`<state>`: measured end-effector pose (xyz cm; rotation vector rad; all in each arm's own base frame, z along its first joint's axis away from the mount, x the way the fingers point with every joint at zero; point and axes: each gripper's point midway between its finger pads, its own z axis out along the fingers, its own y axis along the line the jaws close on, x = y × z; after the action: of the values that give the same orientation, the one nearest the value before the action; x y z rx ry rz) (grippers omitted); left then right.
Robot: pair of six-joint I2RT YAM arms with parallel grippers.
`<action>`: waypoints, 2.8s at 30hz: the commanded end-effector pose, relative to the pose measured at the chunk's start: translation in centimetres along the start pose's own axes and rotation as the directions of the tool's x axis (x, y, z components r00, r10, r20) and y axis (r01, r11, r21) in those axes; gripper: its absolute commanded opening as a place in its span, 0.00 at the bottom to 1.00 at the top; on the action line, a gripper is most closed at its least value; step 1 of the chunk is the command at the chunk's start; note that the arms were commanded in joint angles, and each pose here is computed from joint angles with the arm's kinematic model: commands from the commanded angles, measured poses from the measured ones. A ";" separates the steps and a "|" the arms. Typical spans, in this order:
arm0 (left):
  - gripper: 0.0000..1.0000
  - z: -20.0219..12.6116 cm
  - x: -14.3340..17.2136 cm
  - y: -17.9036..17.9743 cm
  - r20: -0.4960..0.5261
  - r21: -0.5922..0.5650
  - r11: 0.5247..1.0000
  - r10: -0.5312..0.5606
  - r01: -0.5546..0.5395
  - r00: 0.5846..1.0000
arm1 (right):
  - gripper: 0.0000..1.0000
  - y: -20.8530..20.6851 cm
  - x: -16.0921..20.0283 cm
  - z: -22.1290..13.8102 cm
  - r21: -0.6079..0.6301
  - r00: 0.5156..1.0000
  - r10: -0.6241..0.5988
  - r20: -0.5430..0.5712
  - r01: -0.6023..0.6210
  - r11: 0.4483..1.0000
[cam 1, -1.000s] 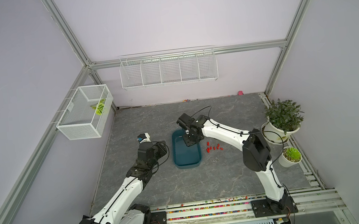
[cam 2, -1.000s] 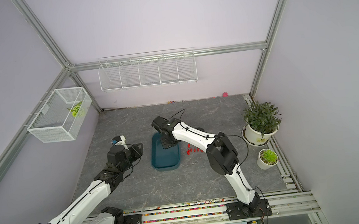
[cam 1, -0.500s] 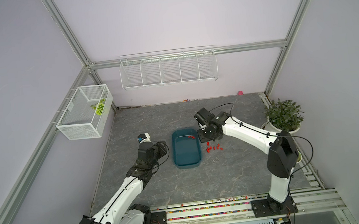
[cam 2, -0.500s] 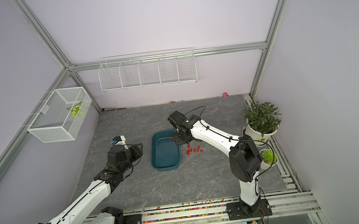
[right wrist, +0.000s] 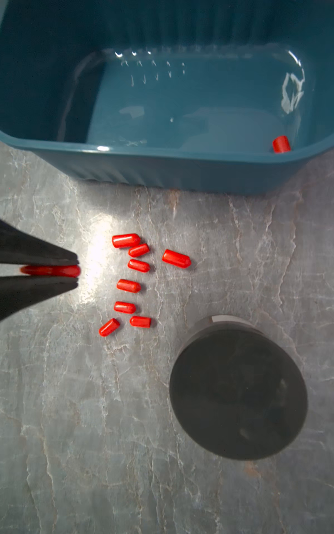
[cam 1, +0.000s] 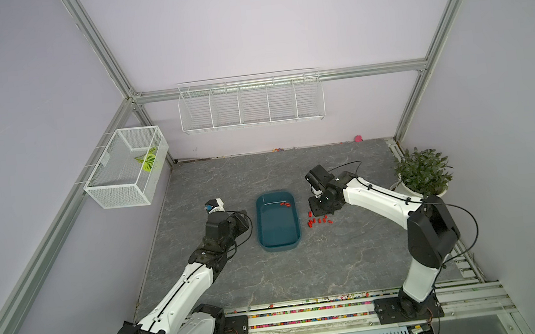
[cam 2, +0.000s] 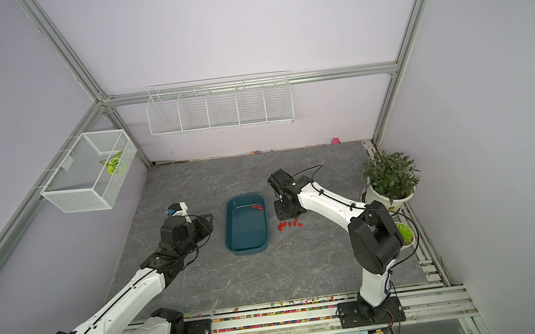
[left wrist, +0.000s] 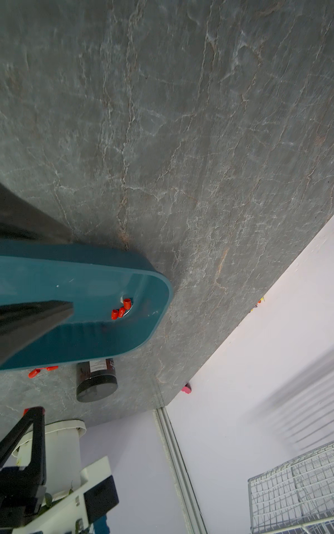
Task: Take the screw protection sleeves out of the storage box
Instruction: Place the screw protection sleeve at the center of the board.
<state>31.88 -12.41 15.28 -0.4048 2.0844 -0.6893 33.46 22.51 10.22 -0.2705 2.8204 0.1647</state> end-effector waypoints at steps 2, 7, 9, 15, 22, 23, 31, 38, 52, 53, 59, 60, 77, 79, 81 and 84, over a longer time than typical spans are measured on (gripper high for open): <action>0.40 0.0 -0.6 -0.5 0.008 0.011 1.000 -0.004 0.004 1.000 | 0.12 -0.1 -0.8 1.0 -0.010 1.000 -0.007 0.013 0.007 1.000; 0.40 0.1 -0.6 -0.6 0.004 0.011 1.000 -0.005 0.005 1.000 | 0.12 -0.5 -1.2 2.6 -0.010 1.000 0.001 -0.004 -0.001 1.000; 0.40 0.2 -0.6 -0.6 0.004 0.010 1.000 -0.004 0.004 1.000 | 0.13 -0.7 -1.4 3.3 -0.002 1.000 0.006 -0.014 -0.006 1.000; 0.40 0.3 -0.5 -0.5 -0.001 0.006 1.000 -0.004 0.004 1.000 | 0.14 -0.8 -1.8 4.6 -0.010 0.999 0.028 -0.026 -0.028 1.000; 0.40 0.3 -0.6 -0.5 -0.001 0.005 1.000 -0.004 0.004 1.000 | 0.14 -0.7 -2.4 5.2 -0.022 0.999 0.036 -0.025 -0.036 0.999; 0.40 0.3 -0.6 -0.5 0.000 0.006 1.000 -0.005 0.005 1.000 | 0.14 -0.6 -2.4 5.3 -0.024 0.999 0.036 -0.029 -0.037 0.999; 0.40 0.5 -0.5 -0.5 -0.009 0.003 1.000 -0.005 0.005 1.000 | 0.15 -0.9 -2.3 6.5 -0.025 0.995 0.057 -0.079 -0.059 0.998; 0.40 0.6 -0.5 -0.5 -0.014 0.002 1.000 -0.003 0.003 1.000 | 0.16 -1.2 -2.2 7.2 -0.038 0.991 0.081 -0.108 -0.086 0.996; 0.40 0.7 -0.4 -0.5 -0.017 -0.002 1.000 -0.003 0.003 1.000 | 0.18 -1.4 -1.8 7.9 -0.022 0.984 0.093 -0.150 -0.097 0.995; 0.40 0.8 -0.4 -0.5 -0.019 -0.003 1.000 -0.003 0.003 1.000 | 0.18 -1.4 -1.7 8.0 -0.019 0.984 0.095 -0.151 -0.099 0.995; 0.40 0.8 -0.4 -0.6 -0.022 -0.002 1.000 -0.002 0.002 1.000 | 0.18 -1.7 -1.5 8.4 -0.009 0.980 0.105 -0.171 -0.109 0.994; 0.40 0.8 -0.5 -0.6 -0.020 -0.003 1.000 -0.002 0.002 1.000 | 0.18 -1.7 -1.5 8.4 -0.009 0.979 0.106 -0.173 -0.109 0.994; 0.40 0.8 -0.4 -0.6 -0.028 -0.005 1.000 -0.002 0.002 1.000 | 0.20 -1.8 -1.2 8.7 -0.010 0.976 0.113 -0.185 -0.117 0.993; 0.40 0.8 -0.4 -0.6 -0.027 -0.006 1.000 -0.003 0.003 1.000 | 0.21 -1.7 -1.2 8.7 -0.010 0.976 0.113 -0.185 -0.117 0.993; 0.40 0.8 -0.4 -0.5 -0.028 -0.006 1.000 -0.003 0.002 1.000 | 0.21 -1.8 -1.1 8.9 -0.004 0.975 0.117 -0.189 -0.120 0.993; 0.40 0.8 -0.5 -0.6 -0.026 -0.005 1.000 -0.003 0.003 1.000 | 0.23 -1.6 -0.9 9.2 -0.014 0.971 0.116 -0.207 -0.122 0.992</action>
<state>32.27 -12.72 14.35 -0.4083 2.1296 -0.6776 37.72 22.72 2.80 -0.1554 2.9888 0.2255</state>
